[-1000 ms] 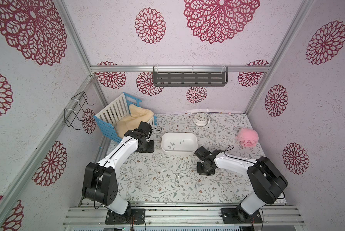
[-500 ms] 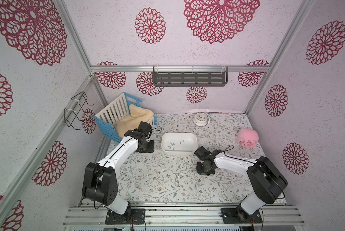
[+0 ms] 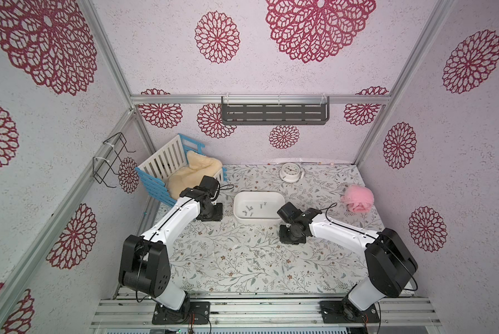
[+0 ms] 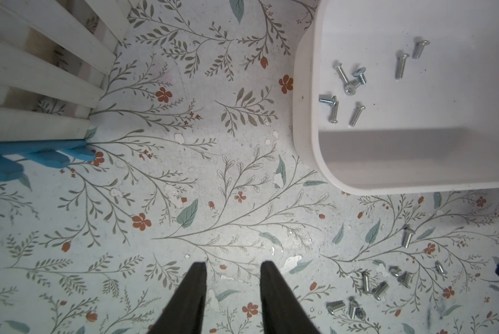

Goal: Put the screws on the desktop into the storage box
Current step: Pick up the screw from the center of the board, then place the screw in the storage box.

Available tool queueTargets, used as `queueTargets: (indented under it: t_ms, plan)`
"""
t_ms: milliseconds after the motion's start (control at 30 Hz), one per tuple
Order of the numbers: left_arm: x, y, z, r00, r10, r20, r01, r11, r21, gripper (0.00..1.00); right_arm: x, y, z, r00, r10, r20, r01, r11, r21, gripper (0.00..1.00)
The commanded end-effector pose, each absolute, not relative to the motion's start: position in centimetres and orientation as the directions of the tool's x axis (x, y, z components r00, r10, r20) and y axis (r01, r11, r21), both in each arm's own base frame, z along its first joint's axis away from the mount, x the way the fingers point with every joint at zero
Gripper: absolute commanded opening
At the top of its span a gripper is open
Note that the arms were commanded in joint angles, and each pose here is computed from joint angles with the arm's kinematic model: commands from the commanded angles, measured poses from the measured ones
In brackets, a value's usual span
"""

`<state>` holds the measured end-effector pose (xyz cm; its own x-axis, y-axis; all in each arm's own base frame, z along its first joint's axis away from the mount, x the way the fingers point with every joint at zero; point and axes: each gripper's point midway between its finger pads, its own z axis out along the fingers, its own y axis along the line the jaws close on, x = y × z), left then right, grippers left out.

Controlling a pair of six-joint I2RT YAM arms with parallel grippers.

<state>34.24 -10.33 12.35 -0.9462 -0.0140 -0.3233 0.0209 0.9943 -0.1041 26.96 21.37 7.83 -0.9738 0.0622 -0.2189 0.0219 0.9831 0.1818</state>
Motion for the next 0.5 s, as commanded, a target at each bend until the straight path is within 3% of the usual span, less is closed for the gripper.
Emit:
queueTargets:
  t_ms: [0,233,467]
  plan:
    - [34.6,-9.8,12.5,-0.939,-0.030,-0.344,0.005,0.995,-0.101,0.37,28.6,22.3,11.3,-0.952,0.043,-0.302,-0.020,0.979,0.201,0.16]
    - [34.7,-9.5,12.8,-0.935,-0.045,-0.351,-0.010,0.995,-0.102,0.37,33.9,26.0,14.9,-0.920,0.009,-0.391,-0.083,0.972,0.218,0.16]
    - [34.7,-9.5,13.1,-0.932,-0.046,-0.359,-0.007,0.994,-0.109,0.37,39.6,30.4,13.7,-0.914,-0.021,-0.405,-0.121,0.968,0.221,0.16]
